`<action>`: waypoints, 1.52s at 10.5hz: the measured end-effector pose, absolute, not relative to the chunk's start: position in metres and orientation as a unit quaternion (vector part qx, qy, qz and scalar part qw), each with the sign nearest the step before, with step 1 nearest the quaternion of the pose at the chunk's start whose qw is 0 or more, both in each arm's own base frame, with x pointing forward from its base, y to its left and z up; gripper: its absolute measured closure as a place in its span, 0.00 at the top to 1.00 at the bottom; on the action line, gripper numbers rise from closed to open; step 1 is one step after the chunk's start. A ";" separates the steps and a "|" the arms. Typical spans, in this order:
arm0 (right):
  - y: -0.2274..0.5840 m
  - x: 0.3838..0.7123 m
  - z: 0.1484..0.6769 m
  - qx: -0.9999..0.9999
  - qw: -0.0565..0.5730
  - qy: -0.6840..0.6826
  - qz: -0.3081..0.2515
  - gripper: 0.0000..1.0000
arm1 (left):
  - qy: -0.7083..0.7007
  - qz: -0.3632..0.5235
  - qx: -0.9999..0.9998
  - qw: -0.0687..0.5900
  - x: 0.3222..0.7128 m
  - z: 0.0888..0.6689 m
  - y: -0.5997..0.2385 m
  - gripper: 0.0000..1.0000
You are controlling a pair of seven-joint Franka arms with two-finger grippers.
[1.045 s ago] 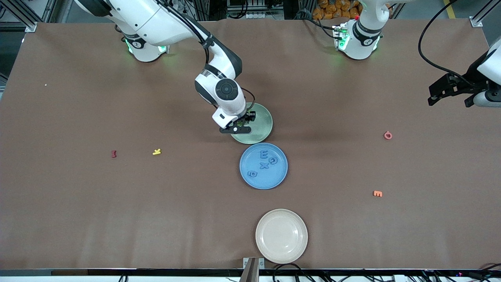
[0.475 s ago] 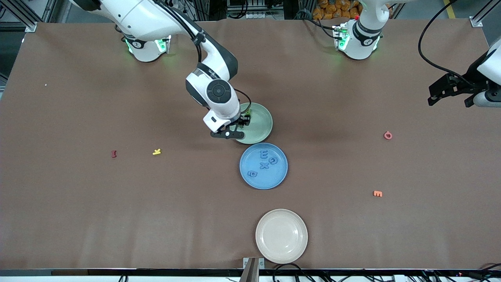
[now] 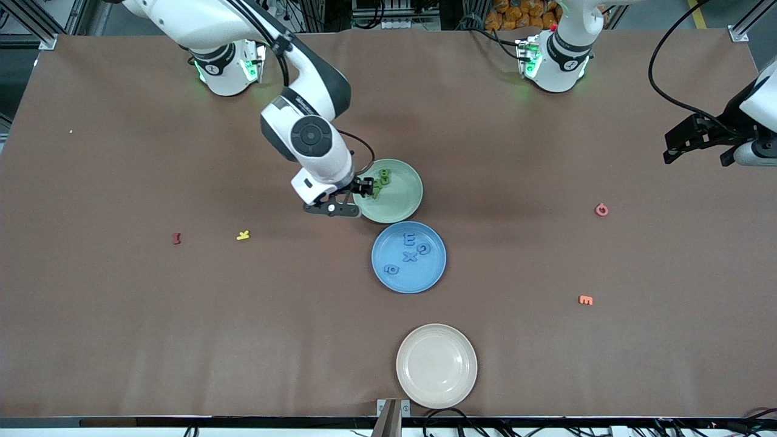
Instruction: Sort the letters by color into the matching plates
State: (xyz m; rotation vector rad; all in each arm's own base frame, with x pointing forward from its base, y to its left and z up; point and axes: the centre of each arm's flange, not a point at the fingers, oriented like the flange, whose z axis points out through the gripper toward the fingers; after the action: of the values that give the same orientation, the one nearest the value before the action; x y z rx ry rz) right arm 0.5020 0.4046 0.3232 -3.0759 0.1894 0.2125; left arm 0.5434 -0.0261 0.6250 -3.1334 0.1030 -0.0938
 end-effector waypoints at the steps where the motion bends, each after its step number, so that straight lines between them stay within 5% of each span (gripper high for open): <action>1: 0.394 0.506 0.342 -0.995 0.027 0.065 0.067 0.89 | 0.033 -0.030 -0.999 0.003 0.543 0.625 -0.026 1.00; 2: 0.388 0.509 0.355 -0.995 0.028 0.067 0.062 1.00 | 0.033 -0.030 -0.999 0.003 0.543 0.625 -0.026 1.00; 7: 0.342 0.530 0.407 -0.995 -0.006 0.068 0.075 1.00 | 0.033 -0.028 -0.999 0.003 0.544 0.624 -0.027 1.00; 16: 0.189 0.579 0.511 -0.998 0.033 0.030 0.039 1.00 | 0.033 -0.028 -0.999 0.002 0.544 0.623 -0.026 1.00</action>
State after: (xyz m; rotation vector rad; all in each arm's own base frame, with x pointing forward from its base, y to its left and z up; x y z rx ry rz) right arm 0.5794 0.1892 0.5114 -3.0710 0.0909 0.1191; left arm 0.5441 -0.0263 0.6230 -3.1337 0.1035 -0.0867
